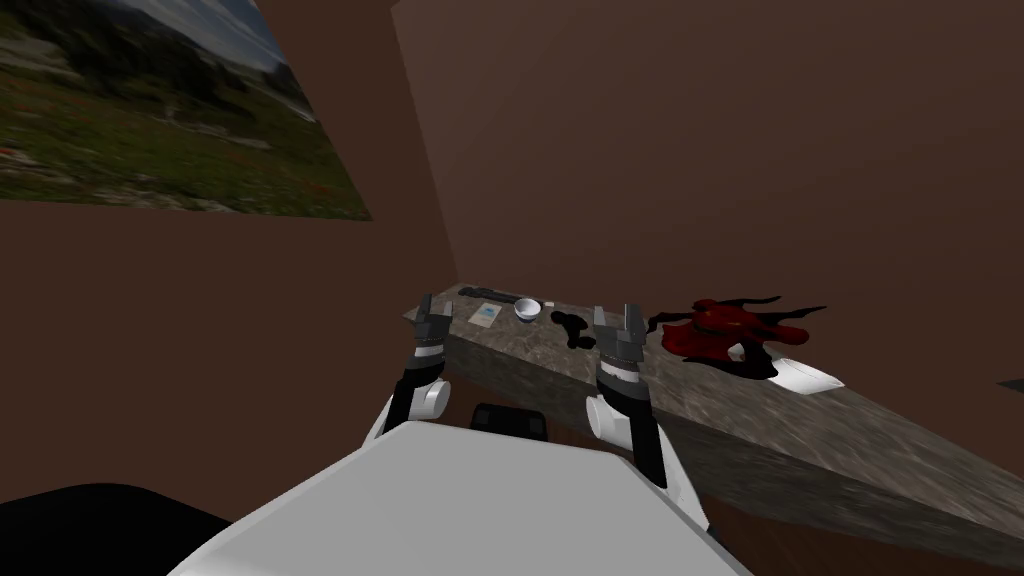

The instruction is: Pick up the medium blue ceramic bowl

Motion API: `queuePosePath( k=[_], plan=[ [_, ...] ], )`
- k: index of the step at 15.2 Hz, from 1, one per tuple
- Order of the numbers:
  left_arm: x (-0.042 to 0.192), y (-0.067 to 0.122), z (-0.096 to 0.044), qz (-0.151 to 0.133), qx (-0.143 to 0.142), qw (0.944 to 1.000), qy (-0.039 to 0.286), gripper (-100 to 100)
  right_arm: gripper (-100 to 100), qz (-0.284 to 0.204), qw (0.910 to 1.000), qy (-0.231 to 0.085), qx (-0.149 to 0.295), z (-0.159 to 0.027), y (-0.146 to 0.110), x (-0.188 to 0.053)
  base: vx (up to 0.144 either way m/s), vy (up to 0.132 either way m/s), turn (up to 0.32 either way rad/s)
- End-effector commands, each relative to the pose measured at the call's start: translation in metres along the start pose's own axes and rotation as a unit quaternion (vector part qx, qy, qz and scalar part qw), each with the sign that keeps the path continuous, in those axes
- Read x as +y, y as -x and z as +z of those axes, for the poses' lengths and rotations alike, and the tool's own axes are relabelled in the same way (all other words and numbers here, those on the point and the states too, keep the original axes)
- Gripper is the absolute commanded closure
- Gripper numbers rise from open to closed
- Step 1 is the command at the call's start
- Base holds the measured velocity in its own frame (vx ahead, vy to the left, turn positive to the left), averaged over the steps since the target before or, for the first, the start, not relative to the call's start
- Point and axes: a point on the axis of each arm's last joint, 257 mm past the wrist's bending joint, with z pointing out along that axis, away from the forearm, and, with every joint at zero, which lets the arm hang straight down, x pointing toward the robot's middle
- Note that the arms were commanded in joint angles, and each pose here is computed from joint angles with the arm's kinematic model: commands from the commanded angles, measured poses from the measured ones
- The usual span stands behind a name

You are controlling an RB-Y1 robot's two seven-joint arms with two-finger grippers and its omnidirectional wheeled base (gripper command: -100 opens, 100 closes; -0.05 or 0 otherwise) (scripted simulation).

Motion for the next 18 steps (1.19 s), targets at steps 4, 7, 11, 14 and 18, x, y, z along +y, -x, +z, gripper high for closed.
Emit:
queuePosePath(
  k=[4, 7, 11, 14, 18],
  plan=[
    [0.000, 0.000, 0.000, 0.000, 0.000, 1.0000, 0.000, 0, -100, -0.025, 0.9987, -0.014, 0.043, -0.004, -0.008, -0.013, -0.053, 0.040, 0.054],
    [0.000, 0.000, 0.000, 0.000, 0.000, 1.0000, 0.000, 0, -100, -0.049, 0.9951, -0.028, 0.081, -0.010, -0.014, -0.028, -0.029, 0.063, 0.077],
    [0.000, 0.000, 0.000, 0.000, 0.000, 1.0000, 0.000, 0, -100, -0.081, 0.9875, -0.045, 0.127, -0.018, -0.019, -0.046, -0.010, 0.058, 0.083],
    [0.000, 0.000, 0.000, 0.000, 0.000, 1.0000, 0.000, 0, -100, -0.115, 0.9769, -0.064, 0.168, -0.028, -0.021, -0.067, 0.002, 0.060, 0.098],
    [0.000, 0.000, 0.000, 0.000, 0.000, 1.0000, 0.000, 0, -100, -0.141, 0.9654, -0.074, 0.207, -0.035, -0.021, -0.079, 0.002, 0.058, 0.082]
  ],
)
